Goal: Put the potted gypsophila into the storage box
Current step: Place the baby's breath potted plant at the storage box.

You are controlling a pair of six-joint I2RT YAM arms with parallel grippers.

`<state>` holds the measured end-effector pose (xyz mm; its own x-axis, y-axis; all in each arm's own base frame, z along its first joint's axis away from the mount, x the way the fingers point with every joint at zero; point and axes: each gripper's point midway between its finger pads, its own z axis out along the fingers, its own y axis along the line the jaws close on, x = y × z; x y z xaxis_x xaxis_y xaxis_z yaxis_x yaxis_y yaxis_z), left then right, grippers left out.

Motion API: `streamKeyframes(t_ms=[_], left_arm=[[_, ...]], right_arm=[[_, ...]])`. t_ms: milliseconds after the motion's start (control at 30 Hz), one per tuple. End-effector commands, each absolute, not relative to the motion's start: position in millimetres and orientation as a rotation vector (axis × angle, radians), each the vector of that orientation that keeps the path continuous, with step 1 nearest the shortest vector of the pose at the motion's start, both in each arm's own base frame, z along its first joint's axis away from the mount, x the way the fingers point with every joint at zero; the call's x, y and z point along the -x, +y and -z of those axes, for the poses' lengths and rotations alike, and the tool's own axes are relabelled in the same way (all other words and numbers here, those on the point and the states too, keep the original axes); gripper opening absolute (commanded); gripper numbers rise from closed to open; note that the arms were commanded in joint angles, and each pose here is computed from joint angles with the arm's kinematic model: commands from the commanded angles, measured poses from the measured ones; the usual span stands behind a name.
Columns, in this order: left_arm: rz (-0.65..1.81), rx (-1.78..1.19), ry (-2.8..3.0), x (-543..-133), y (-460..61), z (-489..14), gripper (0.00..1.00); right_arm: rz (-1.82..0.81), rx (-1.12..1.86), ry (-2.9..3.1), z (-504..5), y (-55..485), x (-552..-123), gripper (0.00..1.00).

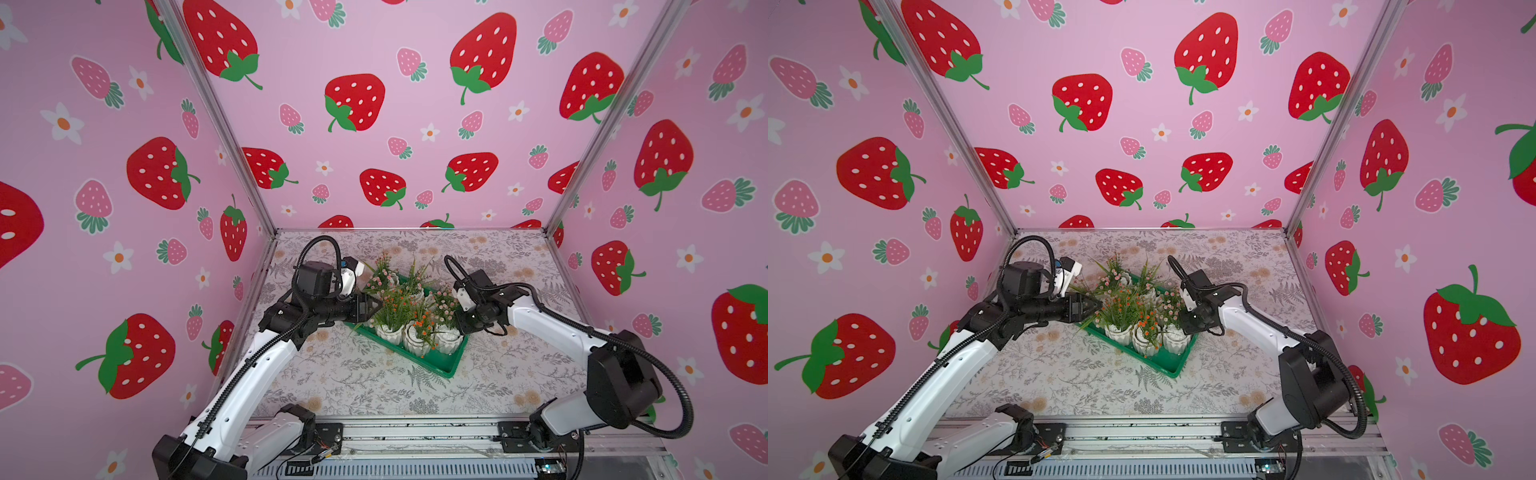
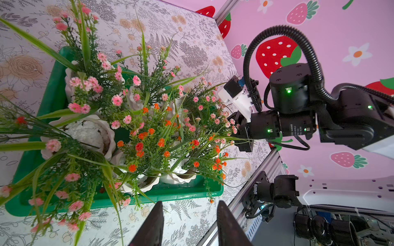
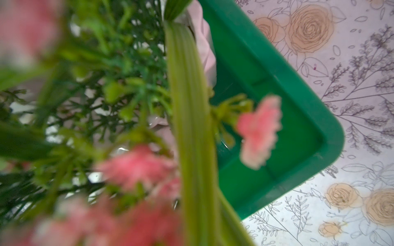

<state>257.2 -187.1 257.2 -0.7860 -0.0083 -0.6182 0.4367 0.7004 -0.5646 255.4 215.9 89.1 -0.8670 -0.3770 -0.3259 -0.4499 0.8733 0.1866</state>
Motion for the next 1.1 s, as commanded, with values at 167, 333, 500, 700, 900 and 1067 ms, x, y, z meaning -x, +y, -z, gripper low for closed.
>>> streamKeyframes(t_ms=[167, 333, 500, 700, 900, 1067], left_arm=[[0.982, -0.318, 2.308, -259.5, -186.5, -254.6, 0.44], [0.968, -0.307, 2.303, -261.8, -183.9, -255.8, 0.44], [0.953, -0.294, 2.292, -264.5, -182.2, -257.7, 0.44], [0.908, -0.217, 2.197, -275.3, -174.4, -268.5, 0.43], [0.779, -0.094, 2.071, -298.8, -154.9, -270.1, 0.44], [0.522, 0.077, 2.03, -324.4, -116.4, -256.4, 0.46]], right_arm=[[-0.415, 0.646, 2.704, -113.1, 220.2, -253.8, 0.29], [-0.397, 0.665, 2.662, -130.6, 211.4, -247.8, 0.32], [-0.392, 0.687, 2.578, -153.3, 197.6, -241.3, 0.34], [-0.404, 0.568, 2.405, -182.6, 176.0, -259.9, 0.36], [-0.44, 0.437, 2.199, -220.6, 157.3, -293.7, 0.43], [-0.313, 0.378, 2.097, -235.6, 133.2, -320.3, 0.58]])
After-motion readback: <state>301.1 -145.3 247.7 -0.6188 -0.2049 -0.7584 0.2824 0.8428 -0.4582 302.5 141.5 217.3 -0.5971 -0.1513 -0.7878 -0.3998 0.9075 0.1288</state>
